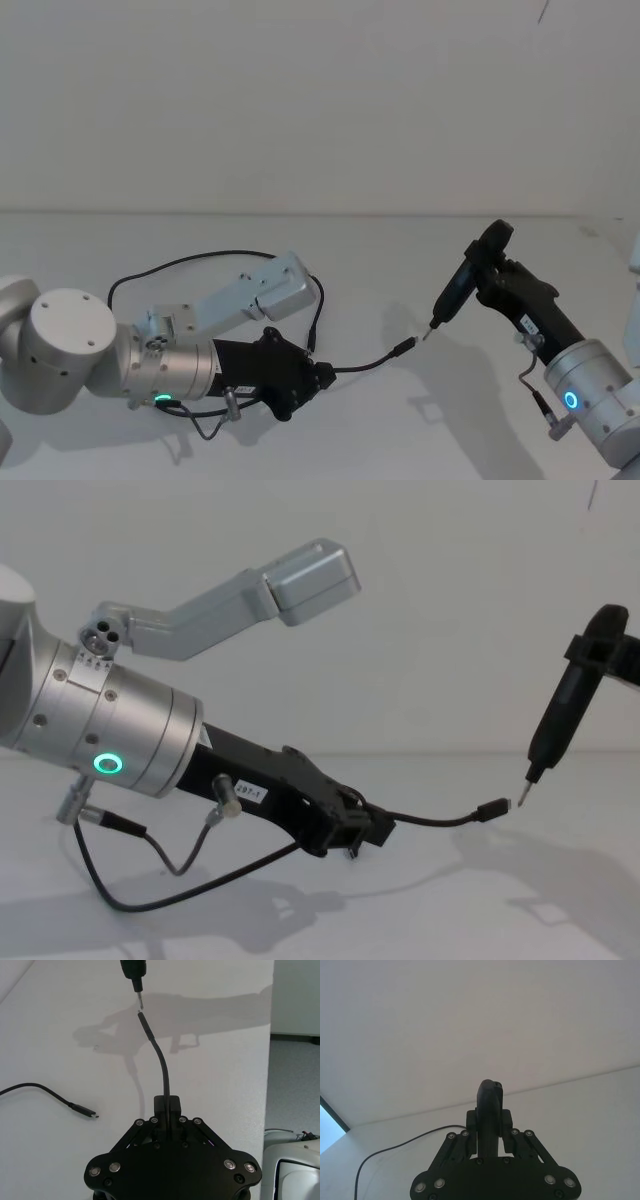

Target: Pick up the data cable with the one hand.

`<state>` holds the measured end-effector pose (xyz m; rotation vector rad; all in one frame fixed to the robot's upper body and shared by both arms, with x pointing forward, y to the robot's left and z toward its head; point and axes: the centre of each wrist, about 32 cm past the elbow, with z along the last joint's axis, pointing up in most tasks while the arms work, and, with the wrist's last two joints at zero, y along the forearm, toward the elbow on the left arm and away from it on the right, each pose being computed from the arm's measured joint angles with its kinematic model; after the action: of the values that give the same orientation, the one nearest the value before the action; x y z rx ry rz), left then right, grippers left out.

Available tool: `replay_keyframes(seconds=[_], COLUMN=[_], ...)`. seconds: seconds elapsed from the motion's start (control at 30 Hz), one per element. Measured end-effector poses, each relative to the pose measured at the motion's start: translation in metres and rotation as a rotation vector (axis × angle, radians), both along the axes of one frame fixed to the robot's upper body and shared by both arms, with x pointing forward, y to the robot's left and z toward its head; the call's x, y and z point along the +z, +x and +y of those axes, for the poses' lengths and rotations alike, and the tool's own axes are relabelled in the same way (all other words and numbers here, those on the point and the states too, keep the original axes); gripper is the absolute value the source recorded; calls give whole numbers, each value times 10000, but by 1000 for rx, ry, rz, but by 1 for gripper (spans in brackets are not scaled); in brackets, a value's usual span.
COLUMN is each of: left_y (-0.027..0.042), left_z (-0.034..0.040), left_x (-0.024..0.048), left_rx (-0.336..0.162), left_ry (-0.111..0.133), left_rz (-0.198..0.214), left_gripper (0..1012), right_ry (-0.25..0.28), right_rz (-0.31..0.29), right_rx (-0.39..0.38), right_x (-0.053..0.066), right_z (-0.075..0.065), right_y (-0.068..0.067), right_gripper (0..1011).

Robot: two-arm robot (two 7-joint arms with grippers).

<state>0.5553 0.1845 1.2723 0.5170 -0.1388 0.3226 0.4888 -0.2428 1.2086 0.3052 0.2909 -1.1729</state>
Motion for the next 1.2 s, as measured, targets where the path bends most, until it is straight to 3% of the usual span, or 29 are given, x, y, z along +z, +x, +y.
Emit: replay_keyframes(seconds=[1.2], left_y=[0], left_z=[0], left_x=[0], left_rx=[0], left_ry=[0], left_rz=[0], left_gripper=[44], right_ry=[-2], right_rz=[0], right_rx=[5], right_x=[-22], right_z=[21], right_y=[22], right_gripper=[279])
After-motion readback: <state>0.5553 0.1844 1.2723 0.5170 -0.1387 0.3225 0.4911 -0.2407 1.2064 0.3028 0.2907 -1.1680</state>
